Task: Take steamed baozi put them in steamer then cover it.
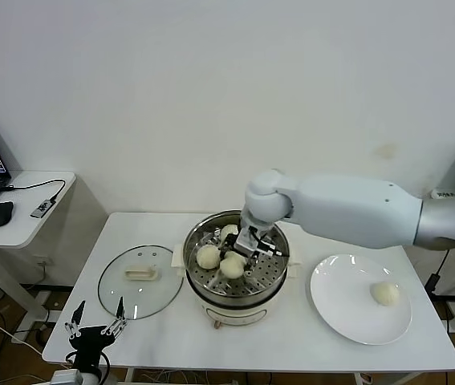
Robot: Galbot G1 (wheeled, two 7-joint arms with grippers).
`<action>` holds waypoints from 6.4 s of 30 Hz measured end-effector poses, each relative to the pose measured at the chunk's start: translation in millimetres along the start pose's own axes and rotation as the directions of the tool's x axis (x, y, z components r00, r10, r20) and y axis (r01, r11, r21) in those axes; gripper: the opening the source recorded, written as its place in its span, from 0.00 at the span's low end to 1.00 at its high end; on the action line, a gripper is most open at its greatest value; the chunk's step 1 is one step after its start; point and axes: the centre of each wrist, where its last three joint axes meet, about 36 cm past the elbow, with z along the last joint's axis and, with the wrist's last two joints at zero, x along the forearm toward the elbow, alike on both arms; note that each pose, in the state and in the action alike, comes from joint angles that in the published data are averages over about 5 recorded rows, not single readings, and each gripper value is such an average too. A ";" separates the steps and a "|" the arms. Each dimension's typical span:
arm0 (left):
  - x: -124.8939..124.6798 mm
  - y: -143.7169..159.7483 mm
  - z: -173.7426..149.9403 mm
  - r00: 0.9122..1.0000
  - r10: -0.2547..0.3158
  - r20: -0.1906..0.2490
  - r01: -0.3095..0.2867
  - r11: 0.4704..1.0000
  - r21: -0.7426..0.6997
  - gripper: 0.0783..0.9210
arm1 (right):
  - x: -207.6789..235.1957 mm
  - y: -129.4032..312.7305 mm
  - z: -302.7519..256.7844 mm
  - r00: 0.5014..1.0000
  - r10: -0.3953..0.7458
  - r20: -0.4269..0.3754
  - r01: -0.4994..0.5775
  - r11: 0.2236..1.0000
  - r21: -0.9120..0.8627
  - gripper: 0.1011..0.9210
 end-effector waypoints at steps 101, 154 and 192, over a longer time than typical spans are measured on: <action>0.3 -4.0 -3.4 0.998 0.055 0.018 -0.054 0.996 -0.067 0.88 | -37.3 420.4 96.5 0.949 -0.222 -0.223 -0.158 0.278 -0.948 0.81; 2.8 -9.5 -12.6 0.996 0.077 0.039 -0.075 0.995 -0.063 0.88 | 117.0 237.4 73.7 0.955 0.078 -0.285 -0.293 0.381 -0.877 0.50; -0.8 -3.8 -7.7 0.999 0.039 0.032 -0.037 0.998 -0.048 0.88 | 2.0 59.2 39.9 0.986 0.056 -0.156 -0.166 0.348 -0.923 0.51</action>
